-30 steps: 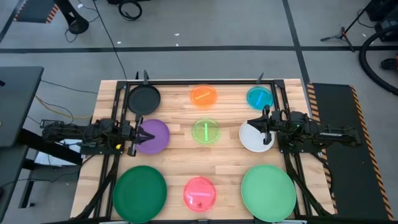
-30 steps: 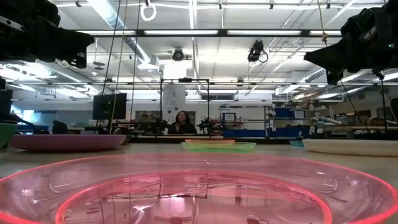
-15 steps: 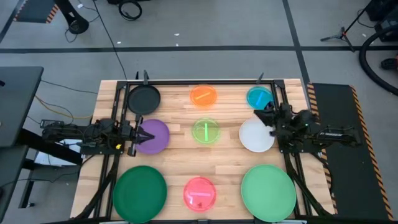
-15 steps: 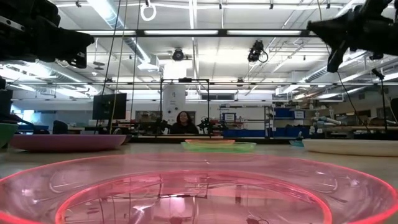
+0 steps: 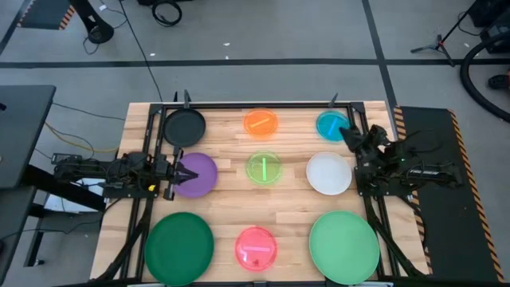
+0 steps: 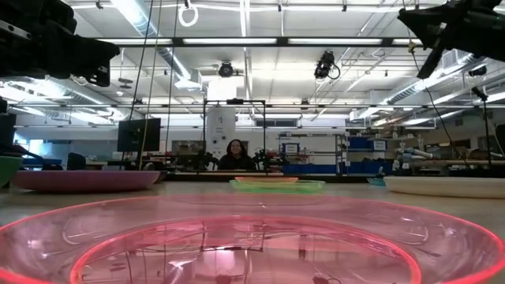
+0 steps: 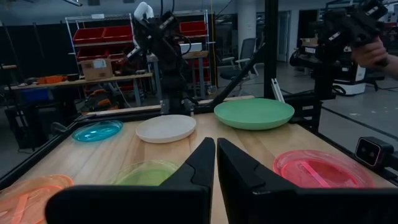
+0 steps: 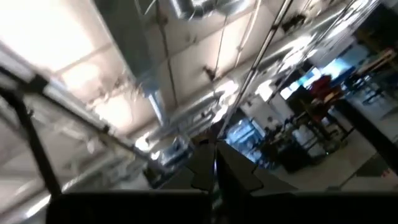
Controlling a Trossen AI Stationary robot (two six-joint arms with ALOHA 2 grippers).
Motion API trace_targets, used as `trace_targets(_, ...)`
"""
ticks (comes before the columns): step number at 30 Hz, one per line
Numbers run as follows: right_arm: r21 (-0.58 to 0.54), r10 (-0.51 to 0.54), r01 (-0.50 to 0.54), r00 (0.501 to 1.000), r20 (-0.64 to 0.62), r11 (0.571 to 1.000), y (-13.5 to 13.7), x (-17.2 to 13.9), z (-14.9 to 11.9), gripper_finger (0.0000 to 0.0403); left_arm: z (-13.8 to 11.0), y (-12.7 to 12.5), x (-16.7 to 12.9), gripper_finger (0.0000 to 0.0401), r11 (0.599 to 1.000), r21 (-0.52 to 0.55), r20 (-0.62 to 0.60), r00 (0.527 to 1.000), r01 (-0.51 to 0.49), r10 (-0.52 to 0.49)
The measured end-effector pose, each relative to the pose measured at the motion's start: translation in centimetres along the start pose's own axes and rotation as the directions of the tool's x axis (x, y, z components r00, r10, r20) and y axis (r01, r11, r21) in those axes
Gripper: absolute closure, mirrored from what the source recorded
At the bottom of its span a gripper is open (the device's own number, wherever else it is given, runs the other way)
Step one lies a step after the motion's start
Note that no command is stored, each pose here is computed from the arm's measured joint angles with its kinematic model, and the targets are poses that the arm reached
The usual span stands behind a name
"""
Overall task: Stack plastic plates
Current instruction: Stack the green plate on top of the dark green plate
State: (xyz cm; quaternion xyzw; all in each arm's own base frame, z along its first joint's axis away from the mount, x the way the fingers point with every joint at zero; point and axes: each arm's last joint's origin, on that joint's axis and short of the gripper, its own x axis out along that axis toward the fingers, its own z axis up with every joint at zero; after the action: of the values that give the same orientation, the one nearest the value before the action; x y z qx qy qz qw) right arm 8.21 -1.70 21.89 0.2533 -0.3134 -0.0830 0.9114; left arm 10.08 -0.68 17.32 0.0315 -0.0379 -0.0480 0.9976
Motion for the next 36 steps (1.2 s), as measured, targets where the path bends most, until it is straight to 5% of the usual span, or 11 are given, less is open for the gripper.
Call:
trace_targets(5, -0.008, 0.036, -0.038, 0.983, -0.181, 0.999, -0.1, 0.1, -1.6, 0.0384, 0.0, 0.0, 0.0, 0.0374, 1.0, 0.0, 0.0, 1.0, 0.0, 0.0)
trace_targets(15, -0.082, -0.115, 0.094, 0.941, -0.319, 0.992, 1.1, 0.6, -4.6, 0.0397, 0.0, 0.0, 0.0, 0.0374, 1.0, 0.0, 0.0, 1.0, 0.0, 0.0)
trace_targets(26, -0.265, -0.207, 0.095, 0.876, -0.436, 0.96, 6.2, 4.0, -6.6, 0.0397, 0.0, 0.0, 0.0, 0.0374, 1.0, 0.0, 0.0, 1.0, 0.0, 0.0)
trace_targets(36, -0.316, -0.206, 0.024, 0.804, -0.558, 0.949, 11.8, 7.6, -11.6, 0.0397, 0.0, 0.0, 0.0, 0.0374, 1.0, 0.0, 0.0, 1.0, 0.0, 0.0)
